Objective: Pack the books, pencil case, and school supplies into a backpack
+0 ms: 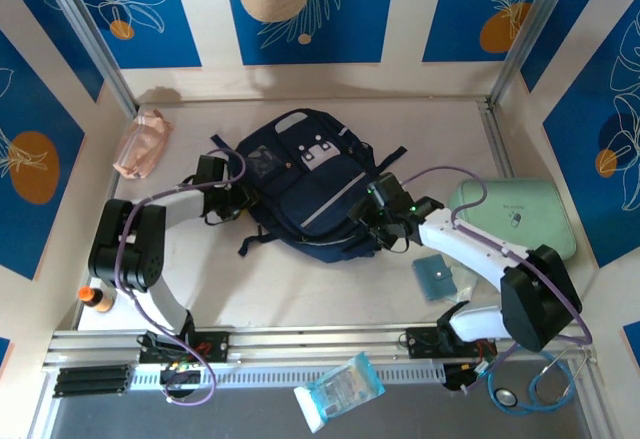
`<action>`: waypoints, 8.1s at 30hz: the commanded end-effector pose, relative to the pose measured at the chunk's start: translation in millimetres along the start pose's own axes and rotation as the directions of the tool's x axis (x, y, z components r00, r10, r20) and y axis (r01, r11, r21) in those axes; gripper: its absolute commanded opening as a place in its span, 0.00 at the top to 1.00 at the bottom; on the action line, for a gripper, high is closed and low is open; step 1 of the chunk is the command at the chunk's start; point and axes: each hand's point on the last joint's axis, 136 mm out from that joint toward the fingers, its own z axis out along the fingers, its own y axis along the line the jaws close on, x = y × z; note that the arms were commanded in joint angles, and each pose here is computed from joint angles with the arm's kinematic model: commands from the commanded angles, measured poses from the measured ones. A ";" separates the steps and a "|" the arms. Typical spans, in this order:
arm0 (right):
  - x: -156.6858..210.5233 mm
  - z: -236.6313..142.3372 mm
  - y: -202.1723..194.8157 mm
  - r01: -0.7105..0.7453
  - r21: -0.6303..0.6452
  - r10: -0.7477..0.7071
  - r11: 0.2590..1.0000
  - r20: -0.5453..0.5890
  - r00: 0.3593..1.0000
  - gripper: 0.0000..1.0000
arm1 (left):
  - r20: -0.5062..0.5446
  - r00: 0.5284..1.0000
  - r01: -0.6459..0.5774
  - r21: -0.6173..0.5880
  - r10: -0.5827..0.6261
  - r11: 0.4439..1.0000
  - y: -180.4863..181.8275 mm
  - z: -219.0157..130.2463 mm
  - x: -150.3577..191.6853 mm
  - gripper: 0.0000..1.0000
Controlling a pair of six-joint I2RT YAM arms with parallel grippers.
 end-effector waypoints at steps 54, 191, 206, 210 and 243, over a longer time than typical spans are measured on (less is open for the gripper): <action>68.1 -18.7 93.9 0.572 -0.332 -0.600 0.750 0.022 0.800 0.41 | 0.109 0.992 0.032 0.253 -0.062 0.967 -120.8 -56.7 65.3 1.00; 59.3 33.2 60.2 0.787 -0.206 -0.808 0.582 -0.040 0.588 0.97 | 0.247 0.967 -0.053 -0.019 0.056 0.998 -34.4 -66.0 -10.3 0.71; 149.0 47.0 175.5 0.781 -0.418 -0.884 0.465 -0.172 0.435 1.00 | 0.173 0.957 0.191 0.229 -0.233 0.954 -11.4 -86.1 30.7 0.42; 166.9 41.7 187.7 0.759 -0.462 -0.887 0.459 -0.194 0.419 1.00 | 0.142 0.950 0.231 0.280 -0.278 0.932 -16.9 -79.8 38.4 0.40; 85.0 34.7 75.7 0.886 0.082 -0.831 0.456 -0.319 0.457 0.95 | 0.121 0.948 0.265 0.220 -0.296 0.939 -12.8 -38.6 33.1 1.00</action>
